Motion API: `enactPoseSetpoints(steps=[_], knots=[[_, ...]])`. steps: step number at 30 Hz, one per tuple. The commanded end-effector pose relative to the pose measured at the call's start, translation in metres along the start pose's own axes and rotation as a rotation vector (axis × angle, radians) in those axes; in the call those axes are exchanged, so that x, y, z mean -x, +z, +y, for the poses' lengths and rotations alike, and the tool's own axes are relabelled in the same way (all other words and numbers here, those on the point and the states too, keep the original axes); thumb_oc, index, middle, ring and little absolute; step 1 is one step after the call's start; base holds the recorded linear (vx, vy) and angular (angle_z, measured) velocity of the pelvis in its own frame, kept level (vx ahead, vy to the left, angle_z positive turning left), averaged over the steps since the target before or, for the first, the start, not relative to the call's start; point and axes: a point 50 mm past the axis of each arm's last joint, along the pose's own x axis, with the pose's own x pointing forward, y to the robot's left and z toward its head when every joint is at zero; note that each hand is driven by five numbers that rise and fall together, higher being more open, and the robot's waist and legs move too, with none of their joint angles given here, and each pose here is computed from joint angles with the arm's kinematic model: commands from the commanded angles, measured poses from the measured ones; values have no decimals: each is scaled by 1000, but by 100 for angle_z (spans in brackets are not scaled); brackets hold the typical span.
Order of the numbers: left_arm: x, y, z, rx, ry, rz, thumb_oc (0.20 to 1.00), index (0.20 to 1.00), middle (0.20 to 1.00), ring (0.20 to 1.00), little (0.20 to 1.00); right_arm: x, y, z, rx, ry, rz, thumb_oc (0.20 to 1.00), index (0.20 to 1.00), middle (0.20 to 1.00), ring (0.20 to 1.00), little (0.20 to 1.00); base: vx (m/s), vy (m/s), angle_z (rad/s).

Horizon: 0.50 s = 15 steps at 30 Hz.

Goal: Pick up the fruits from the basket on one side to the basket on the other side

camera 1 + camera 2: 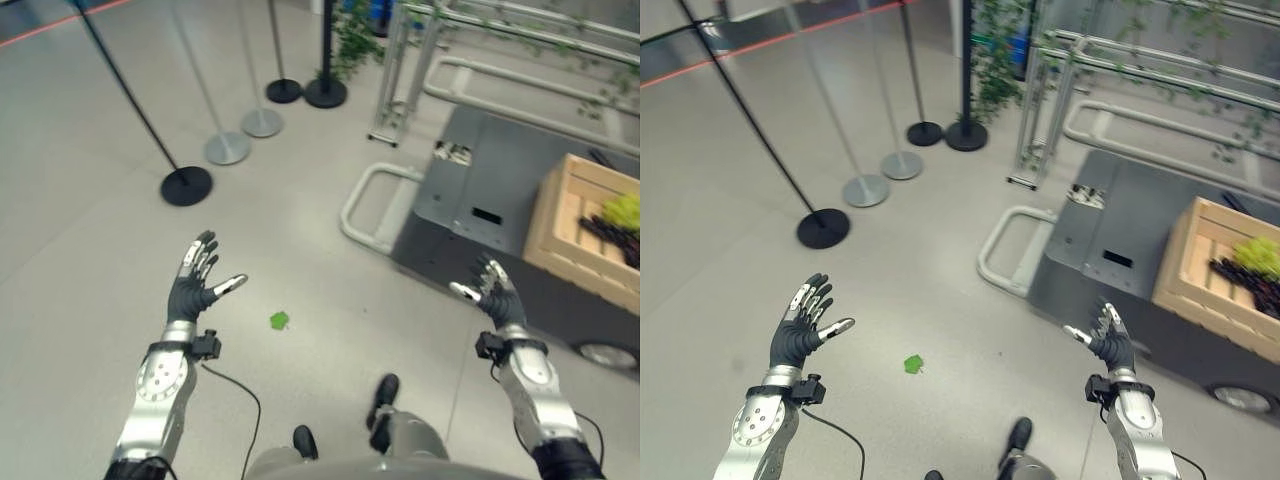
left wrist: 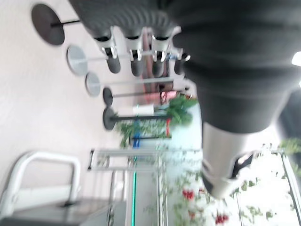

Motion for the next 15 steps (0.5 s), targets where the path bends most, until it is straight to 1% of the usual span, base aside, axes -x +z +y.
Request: enactPoseSetpoints(steps=[1, 3, 6, 8, 13, 15], knots=[[-6, 31, 7, -69, -10, -150, 1000, 1000, 1000, 1000, 1000, -10, 28, 2, 47, 34, -132, 1000, 1000, 1000, 1000, 1000, -31, 59, -139], [-4, 28, 7, -81, -10, -133, 1000, 1000, 1000, 1000, 1000, -10, 25, 4, 62, 54, -115, 1000, 1000, 1000, 1000, 1000, 1, -31, -131], [-4, 24, 8, -75, 7, -115, 1000, 1000, 1000, 1000, 1000, -8, 22, 5, 57, 74, -95, 1000, 1000, 1000, 1000, 1000, 27, -159, -54], [-6, 16, 5, -26, 30, -84, 1000, 1000, 1000, 1000, 1000, -7, 21, 2, 72, 69, -88, 1000, 1000, 1000, 1000, 1000, 94, -272, -49], [-6, -5, 0, 101, 77, -3, 1000, 1000, 1000, 1000, 1000, -6, 24, -4, 64, 23, -101, 1000, 1000, 1000, 1000, 1000, 81, -262, -15], [-7, -7, -1, 102, 76, 1, 1000, 1000, 1000, 1000, 1000, -8, 26, -6, 78, 11, -107, 1000, 1000, 1000, 1000, 1000, 65, -180, -15]])
